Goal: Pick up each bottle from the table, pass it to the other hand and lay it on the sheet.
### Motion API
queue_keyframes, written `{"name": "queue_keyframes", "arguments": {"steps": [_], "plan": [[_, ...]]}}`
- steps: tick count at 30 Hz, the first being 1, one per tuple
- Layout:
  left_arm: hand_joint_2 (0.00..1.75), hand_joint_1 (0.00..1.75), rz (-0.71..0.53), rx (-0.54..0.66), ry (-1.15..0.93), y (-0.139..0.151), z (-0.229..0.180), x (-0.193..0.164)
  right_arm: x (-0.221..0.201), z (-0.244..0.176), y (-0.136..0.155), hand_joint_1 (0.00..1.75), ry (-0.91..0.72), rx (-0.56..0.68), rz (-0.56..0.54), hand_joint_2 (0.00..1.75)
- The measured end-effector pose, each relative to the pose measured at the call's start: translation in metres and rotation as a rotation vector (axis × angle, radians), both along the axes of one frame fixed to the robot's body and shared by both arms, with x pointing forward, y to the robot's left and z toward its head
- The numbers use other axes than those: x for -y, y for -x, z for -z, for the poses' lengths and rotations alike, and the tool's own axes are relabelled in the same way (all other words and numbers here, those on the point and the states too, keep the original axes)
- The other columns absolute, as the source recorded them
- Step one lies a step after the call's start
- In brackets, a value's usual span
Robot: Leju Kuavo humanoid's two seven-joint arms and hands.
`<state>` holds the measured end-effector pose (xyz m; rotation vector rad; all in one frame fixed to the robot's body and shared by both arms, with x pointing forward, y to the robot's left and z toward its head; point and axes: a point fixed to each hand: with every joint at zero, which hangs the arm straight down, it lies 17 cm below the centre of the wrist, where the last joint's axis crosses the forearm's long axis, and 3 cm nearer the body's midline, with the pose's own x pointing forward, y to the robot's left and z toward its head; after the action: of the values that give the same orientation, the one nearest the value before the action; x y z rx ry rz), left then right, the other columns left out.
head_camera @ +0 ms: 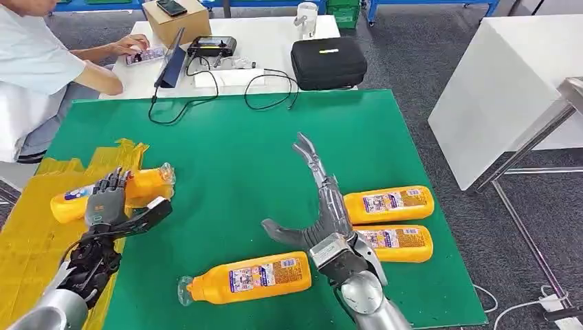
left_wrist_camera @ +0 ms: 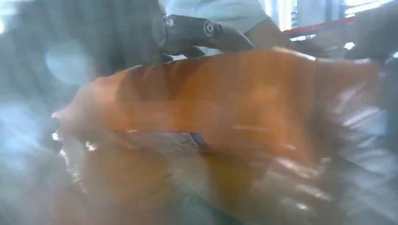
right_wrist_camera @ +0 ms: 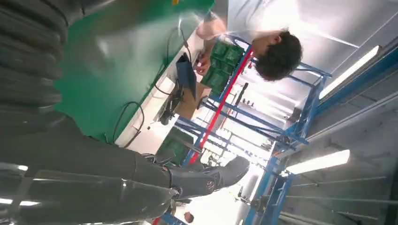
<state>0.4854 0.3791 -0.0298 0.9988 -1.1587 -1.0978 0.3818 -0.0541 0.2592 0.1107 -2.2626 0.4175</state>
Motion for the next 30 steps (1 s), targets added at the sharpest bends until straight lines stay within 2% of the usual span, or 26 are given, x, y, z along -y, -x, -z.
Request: {"name": "queue_keyframes", "arguments": {"steps": [6, 10, 14, 18, 23, 30], "plan": [[1.75, 0.0, 0.043, 0.085, 0.355, -0.008, -0.019, 0.038, -0.004, 0.007, 0.001, 0.0, 0.047, -0.002, -0.002, 1.75], [1.75, 0.0, 0.099, 0.169, 0.76, -0.012, -0.052, 0.075, -0.019, 0.035, 0.003, 0.0, 0.24, -0.006, -0.005, 1.75], [1.75, 0.0, 0.111, 0.216, 0.846, -0.009, -0.066, 0.087, -0.024, 0.052, 0.005, 0.0, 0.301, -0.024, -0.02, 1.75], [1.75, 0.0, 0.124, 0.368, 1.095, -0.004, -0.113, 0.085, -0.042, 0.098, 0.013, 0.0, 0.538, -0.027, -0.059, 1.75], [1.75, 0.0, 0.212, 0.509, 1.166, 0.01, -0.17, 0.088, -0.062, 0.157, 0.038, 0.0, 0.748, -0.016, -0.159, 1.75], [1.75, 0.0, 0.254, 0.578, 1.158, 0.02, -0.196, 0.089, -0.062, 0.192, 0.049, 0.0, 0.846, -0.031, -0.214, 1.75]]}}
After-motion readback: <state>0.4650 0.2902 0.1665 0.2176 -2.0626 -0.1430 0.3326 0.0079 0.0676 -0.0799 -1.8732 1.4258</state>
